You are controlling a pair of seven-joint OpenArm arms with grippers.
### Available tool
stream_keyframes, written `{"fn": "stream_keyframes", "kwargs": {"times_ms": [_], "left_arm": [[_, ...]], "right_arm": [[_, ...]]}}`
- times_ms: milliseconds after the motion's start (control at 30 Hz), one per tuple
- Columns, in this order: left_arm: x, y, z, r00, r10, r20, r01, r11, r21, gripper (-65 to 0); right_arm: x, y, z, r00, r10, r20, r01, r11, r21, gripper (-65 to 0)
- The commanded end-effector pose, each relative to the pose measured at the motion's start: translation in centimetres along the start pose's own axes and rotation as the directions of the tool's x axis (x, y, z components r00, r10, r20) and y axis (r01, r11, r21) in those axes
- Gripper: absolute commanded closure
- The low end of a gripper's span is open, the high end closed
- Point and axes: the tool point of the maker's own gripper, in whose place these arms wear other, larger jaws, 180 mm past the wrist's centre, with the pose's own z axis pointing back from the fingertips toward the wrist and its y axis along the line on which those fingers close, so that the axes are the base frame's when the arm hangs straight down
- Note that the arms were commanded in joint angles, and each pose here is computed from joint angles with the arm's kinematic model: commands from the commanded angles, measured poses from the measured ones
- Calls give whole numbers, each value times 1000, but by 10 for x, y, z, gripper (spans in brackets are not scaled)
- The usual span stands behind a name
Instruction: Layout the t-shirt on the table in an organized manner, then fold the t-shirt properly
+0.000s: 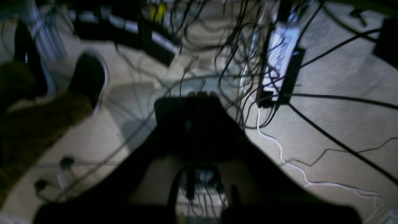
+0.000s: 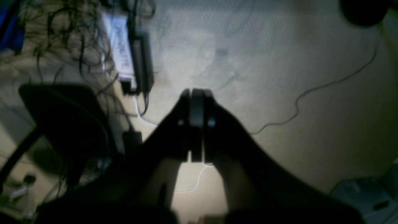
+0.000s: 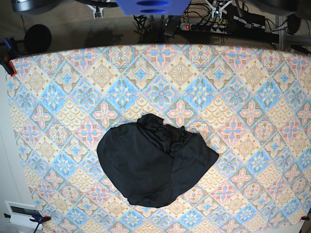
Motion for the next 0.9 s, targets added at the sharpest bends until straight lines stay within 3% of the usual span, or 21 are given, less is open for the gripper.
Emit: {"fn": "stream_keyframes", "kwargs": {"times_ms": [0, 300, 500, 667, 867], "left_arm": [[-7, 9, 7, 1000, -11, 5, 11, 1000, 15, -2], [35, 26, 71, 968, -105, 229, 104, 994, 17, -2], [67, 23, 123, 920, -157, 360, 167, 986, 3, -2], [103, 17, 157, 880, -107, 462, 142, 989, -41, -2], [161, 13, 196, 871, -2, 491, 98, 981, -170, -2]], "right_arm": [[-11, -2, 7, 1000, -13, -1, 13, 1000, 0, 0], [9, -55, 61, 965, -201, 170, 205, 979, -3, 0], [37, -71, 107, 947, -149, 286, 151, 988, 16, 0], [75, -96, 154, 894, -138, 426, 164, 986, -25, 0], [139, -85, 206, 814, -96, 574, 113, 994, 7, 0]]}}
